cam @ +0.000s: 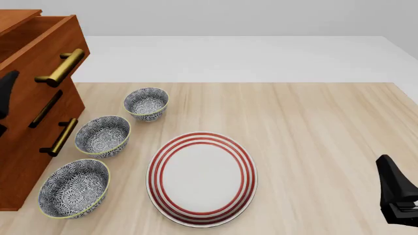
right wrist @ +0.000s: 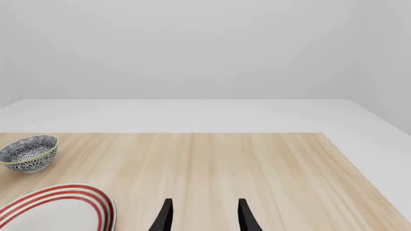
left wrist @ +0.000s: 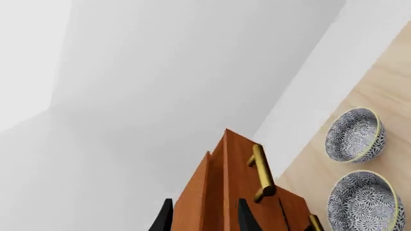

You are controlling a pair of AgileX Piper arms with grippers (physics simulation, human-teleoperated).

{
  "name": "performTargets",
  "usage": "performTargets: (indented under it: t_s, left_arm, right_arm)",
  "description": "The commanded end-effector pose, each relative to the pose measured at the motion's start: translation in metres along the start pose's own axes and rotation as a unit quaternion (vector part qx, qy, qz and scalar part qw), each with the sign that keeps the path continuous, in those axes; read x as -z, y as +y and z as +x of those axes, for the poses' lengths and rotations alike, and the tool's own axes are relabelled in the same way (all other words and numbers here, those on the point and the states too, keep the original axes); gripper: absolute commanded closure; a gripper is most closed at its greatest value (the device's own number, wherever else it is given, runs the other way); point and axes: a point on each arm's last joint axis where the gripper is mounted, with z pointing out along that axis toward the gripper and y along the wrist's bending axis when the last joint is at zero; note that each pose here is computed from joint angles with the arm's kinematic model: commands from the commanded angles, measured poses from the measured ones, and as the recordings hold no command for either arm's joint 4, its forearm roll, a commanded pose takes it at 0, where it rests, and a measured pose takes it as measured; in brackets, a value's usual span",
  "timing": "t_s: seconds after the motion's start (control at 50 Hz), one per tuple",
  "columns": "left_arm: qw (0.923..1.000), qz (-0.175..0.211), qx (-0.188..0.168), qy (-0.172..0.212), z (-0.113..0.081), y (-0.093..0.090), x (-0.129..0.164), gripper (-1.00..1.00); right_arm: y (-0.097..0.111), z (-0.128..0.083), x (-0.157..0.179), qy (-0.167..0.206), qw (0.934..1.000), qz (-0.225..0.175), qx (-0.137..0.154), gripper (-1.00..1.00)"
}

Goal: Open the top drawer of the cabinet.

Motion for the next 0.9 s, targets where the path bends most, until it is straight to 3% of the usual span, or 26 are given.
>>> performTargets:
  t_s: [0.02, 0.06, 0.16, 0.22, 0.3, 0.34, 0.36, 0.4, 0.44, 0.48, 0.5, 0.62, 0.72, 0.74, 0.8, 0.9]
  left_arm:
    - [0.9967, -0.01, 0.079, -0.016, -0.016, 0.029, -0.009, -1.0]
    - [0.9966, -0.013, 0.08, -0.015, -0.017, 0.03, -0.01, -1.0]
    - [0.9909, -0.035, 0.128, -0.02, -0.025, 0.052, -0.007, -1.0]
    - [0.9916, -0.035, 0.124, -0.015, -0.024, 0.052, -0.009, -1.0]
    - [0.9872, -0.037, 0.155, -0.012, -0.027, 0.061, -0.014, -1.0]
    - [0.988, -0.036, 0.15, -0.009, -0.026, 0.06, -0.017, -1.0]
    - [0.9836, -0.038, 0.176, -0.006, -0.029, 0.067, -0.019, -1.0]
    - [0.9839, -0.038, 0.175, 0.002, -0.026, 0.067, -0.024, -1.0]
    - [0.9751, -0.044, 0.217, 0.011, -0.029, 0.079, -0.03, -1.0]
    - [0.9744, -0.035, 0.222, 0.008, -0.03, 0.078, -0.032, -1.0]
    - [0.9688, -0.042, 0.244, 0.012, -0.031, 0.085, -0.034, -1.0]
    - [0.967, -0.041, 0.251, 0.01, -0.033, 0.088, -0.038, -1.0]
    - [0.9694, -0.034, 0.243, 0.008, -0.032, 0.081, -0.038, -1.0]
    - [0.9629, -0.034, 0.268, 0.011, -0.032, 0.085, -0.041, -1.0]
    - [0.9653, -0.032, 0.259, 0.011, -0.031, 0.082, -0.042, -1.0]
    - [0.9548, -0.03, 0.295, 0.019, -0.034, 0.092, -0.051, -1.0]
  right_arm:
    - [0.0, 0.0, 0.0, 0.0, 1.0, 0.0, 0.0, -1.0]
    - [0.0, 0.0, 0.0, 0.0, 1.0, 0.0, 0.0, -1.0]
    - [0.0, 0.0, 0.0, 0.0, 1.0, 0.0, 0.0, -1.0]
    - [0.0, 0.0, 0.0, 0.0, 1.0, 0.0, 0.0, -1.0]
    - [0.0, 0.0, 0.0, 0.0, 1.0, 0.0, 0.0, -1.0]
    - [0.0, 0.0, 0.0, 0.0, 1.0, 0.0, 0.0, -1.0]
    - [0.0, 0.0, 0.0, 0.0, 1.0, 0.0, 0.0, -1.0]
    - [0.0, 0.0, 0.0, 0.0, 1.0, 0.0, 0.0, -1.0]
    - [0.0, 0.0, 0.0, 0.0, 1.0, 0.0, 0.0, -1.0]
    - [0.0, 0.0, 0.0, 0.0, 1.0, 0.0, 0.0, -1.0]
    - [0.0, 0.0, 0.0, 0.0, 1.0, 0.0, 0.0, -1.0]
    - [0.0, 0.0, 0.0, 0.0, 1.0, 0.0, 0.0, -1.0]
    - [0.0, 0.0, 0.0, 0.0, 1.0, 0.0, 0.0, -1.0]
    - [0.0, 0.0, 0.0, 0.0, 1.0, 0.0, 0.0, -1.0]
    - [0.0, 0.0, 0.0, 0.0, 1.0, 0.0, 0.0, -1.0]
    - [0.0, 0.0, 0.0, 0.0, 1.0, 0.0, 0.0, -1.0]
